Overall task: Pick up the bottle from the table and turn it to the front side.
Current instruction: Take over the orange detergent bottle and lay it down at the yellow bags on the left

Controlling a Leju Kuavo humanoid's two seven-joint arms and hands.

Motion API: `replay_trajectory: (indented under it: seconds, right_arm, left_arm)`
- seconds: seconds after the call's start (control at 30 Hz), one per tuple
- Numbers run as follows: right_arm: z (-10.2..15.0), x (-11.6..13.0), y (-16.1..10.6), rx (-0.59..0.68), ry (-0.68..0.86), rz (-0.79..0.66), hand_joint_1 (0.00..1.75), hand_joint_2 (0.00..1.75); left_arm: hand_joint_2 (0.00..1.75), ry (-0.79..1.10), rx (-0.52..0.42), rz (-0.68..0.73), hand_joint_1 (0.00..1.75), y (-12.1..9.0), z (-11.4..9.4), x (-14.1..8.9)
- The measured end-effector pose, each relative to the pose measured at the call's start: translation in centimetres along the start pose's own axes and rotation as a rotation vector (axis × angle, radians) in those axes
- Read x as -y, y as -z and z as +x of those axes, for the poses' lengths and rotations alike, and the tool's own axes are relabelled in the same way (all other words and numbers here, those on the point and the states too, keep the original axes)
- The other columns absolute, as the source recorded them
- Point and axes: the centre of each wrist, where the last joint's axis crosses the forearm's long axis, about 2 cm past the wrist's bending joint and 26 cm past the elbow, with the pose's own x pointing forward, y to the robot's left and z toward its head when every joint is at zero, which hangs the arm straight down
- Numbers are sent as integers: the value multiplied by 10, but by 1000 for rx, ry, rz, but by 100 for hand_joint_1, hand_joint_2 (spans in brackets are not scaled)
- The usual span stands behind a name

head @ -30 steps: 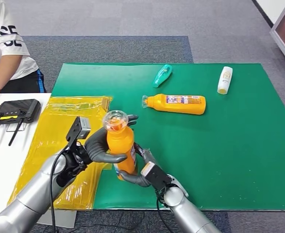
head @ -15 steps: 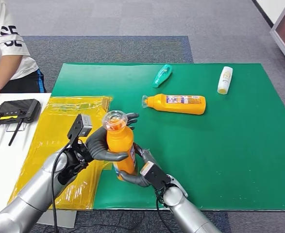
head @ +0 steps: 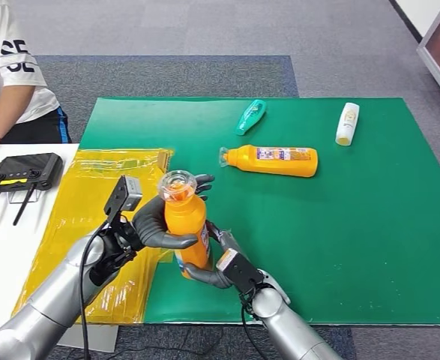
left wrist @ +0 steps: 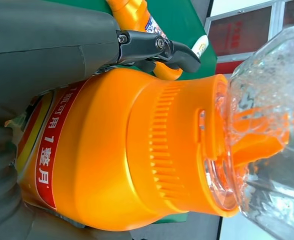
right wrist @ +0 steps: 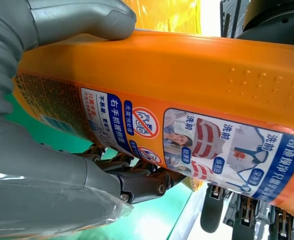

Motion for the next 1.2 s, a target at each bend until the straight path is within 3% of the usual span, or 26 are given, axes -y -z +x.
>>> replay_trajectory:
  seconds: [0.07, 1.13, 1.17, 1.2]
  right_arm:
    - [0, 0, 0, 0, 0, -1, 175, 175]
    - [0, 0, 0, -2, 0, -5, 175, 175]
    - [0, 0, 0, -2, 0, -5, 173, 175]
    - [0, 0, 0, -2, 0, -5, 129, 175]
  left_arm:
    - [175, -1, -1, 0, 175, 0, 0, 0]
    - [175, -7, 3, 15, 175, 2, -1, 1]
    - [175, -7, 3, 16, 175, 2, -1, 1]
    - [175, -7, 3, 16, 175, 2, -2, 1]
